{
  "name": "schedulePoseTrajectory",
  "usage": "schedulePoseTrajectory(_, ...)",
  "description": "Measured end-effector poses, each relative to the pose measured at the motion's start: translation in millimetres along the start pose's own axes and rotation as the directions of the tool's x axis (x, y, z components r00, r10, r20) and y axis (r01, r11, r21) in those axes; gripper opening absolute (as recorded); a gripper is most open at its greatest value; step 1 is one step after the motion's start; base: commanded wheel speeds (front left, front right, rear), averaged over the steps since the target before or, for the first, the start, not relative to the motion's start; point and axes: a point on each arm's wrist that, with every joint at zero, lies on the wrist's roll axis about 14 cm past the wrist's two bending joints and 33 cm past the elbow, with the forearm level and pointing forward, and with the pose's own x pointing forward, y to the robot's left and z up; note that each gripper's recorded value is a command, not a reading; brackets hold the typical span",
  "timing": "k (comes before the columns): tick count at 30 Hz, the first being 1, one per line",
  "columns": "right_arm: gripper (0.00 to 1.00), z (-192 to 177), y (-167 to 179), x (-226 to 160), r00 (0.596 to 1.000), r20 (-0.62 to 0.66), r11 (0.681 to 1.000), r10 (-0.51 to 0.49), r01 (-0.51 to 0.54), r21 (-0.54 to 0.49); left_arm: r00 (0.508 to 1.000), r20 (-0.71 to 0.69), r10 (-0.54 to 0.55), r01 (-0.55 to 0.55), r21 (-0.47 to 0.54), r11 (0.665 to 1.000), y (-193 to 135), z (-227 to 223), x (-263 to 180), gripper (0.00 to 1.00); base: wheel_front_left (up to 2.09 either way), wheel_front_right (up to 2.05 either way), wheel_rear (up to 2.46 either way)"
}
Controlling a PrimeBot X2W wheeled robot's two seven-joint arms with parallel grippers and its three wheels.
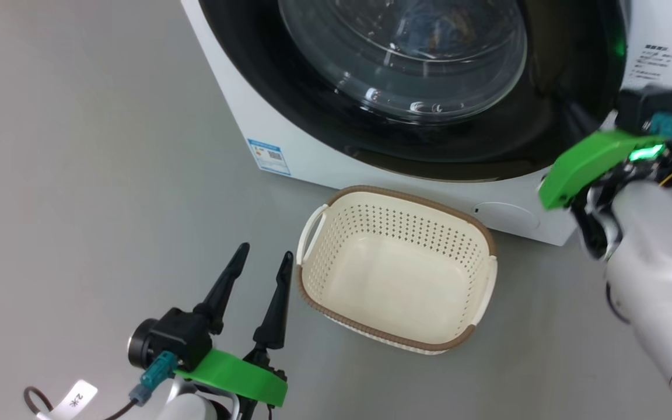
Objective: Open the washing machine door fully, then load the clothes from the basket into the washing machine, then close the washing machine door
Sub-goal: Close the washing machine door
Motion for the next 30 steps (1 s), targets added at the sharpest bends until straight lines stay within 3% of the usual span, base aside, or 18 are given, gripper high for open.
schedulePoseTrajectory(7,0.0,-27,3,-38,0.999,-0.036,0.999,-0.017,0.019,0.048,0.999,0.005,-0.032,0.032,0.009,0.999,-9,1,4,1.0,0.0,0.0,0.0)
schedulePoseTrajectory(14,0.0,-11,-14,-75,0.996,0.042,0.996,-0.082,0.079,0.05,0.998,0.016,-0.068,0.068,0.01,0.998,-19,3,9,1.0,0.0,0.0,0.0)
schedulePoseTrajectory(18,0.85,-8,-31,-110,0.984,0.085,0.987,-0.156,0.153,0.043,0.995,0.018,-0.097,0.097,0.006,0.995,-29,2,7,1.0,0.0,0.0,0.0)
schedulePoseTrajectory(20,1.0,-12,-34,-128,0.978,0.092,0.982,-0.185,0.182,0.042,0.994,0.018,-0.106,0.106,0.001,0.994,-32,1,6,1.0,0.0,0.0,0.0)
schedulePoseTrajectory(30,1.0,-9,-53,-203,0.93,0.154,0.942,-0.334,0.336,0.013,0.985,0.003,-0.171,0.171,-0.012,0.985,-53,-7,6,1.0,0.0,0.0,0.0)
